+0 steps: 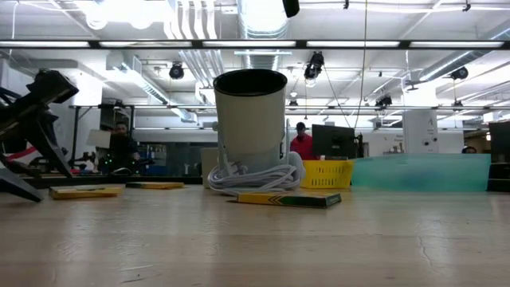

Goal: Pick & Place School Supplies
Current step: Put the pack of crayon into the gray bin

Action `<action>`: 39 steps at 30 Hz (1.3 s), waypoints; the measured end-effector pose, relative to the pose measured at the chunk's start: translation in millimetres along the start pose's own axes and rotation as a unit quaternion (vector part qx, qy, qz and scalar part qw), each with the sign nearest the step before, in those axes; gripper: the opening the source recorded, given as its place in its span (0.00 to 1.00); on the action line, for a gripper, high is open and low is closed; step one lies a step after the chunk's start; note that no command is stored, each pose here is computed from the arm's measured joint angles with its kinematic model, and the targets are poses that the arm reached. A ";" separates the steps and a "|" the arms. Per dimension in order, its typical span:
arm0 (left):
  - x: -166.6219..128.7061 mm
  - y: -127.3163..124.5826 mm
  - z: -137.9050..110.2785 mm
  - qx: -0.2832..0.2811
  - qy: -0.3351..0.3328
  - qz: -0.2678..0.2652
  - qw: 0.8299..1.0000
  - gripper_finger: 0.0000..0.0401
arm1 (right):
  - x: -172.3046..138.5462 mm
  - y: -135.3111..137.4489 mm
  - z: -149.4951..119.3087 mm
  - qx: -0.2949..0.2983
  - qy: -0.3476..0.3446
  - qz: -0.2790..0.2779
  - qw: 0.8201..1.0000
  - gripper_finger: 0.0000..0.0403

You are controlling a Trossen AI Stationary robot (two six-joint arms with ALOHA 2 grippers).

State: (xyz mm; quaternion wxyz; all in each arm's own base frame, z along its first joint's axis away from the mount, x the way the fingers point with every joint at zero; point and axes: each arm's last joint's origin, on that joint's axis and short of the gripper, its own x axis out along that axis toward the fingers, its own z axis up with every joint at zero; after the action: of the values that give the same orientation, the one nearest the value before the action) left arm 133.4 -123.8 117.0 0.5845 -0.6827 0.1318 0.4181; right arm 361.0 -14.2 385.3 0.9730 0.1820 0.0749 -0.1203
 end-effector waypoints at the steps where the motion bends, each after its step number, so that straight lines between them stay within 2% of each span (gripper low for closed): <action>1: 0.7 -0.6 0.4 0.001 -0.002 0.001 1.000 0.46 | -0.1 0.1 0.0 0.000 0.000 0.000 1.000 0.17; 26: 17.2 -15.7 12.2 -0.012 -0.039 0.032 0.999 0.45 | 0.0 0.1 0.0 0.000 0.000 0.000 1.000 0.17; 39: 18.7 -14.9 14.5 -0.013 -0.044 0.050 0.998 0.32 | -0.1 0.1 0.0 0.000 0.000 0.000 1.000 0.17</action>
State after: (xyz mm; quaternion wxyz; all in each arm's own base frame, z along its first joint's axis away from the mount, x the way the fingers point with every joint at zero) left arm 148.8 -100.7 114.2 0.5595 -0.6634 0.1342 0.4783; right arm 361.0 -14.2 385.4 0.9730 0.1821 0.0748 -0.1202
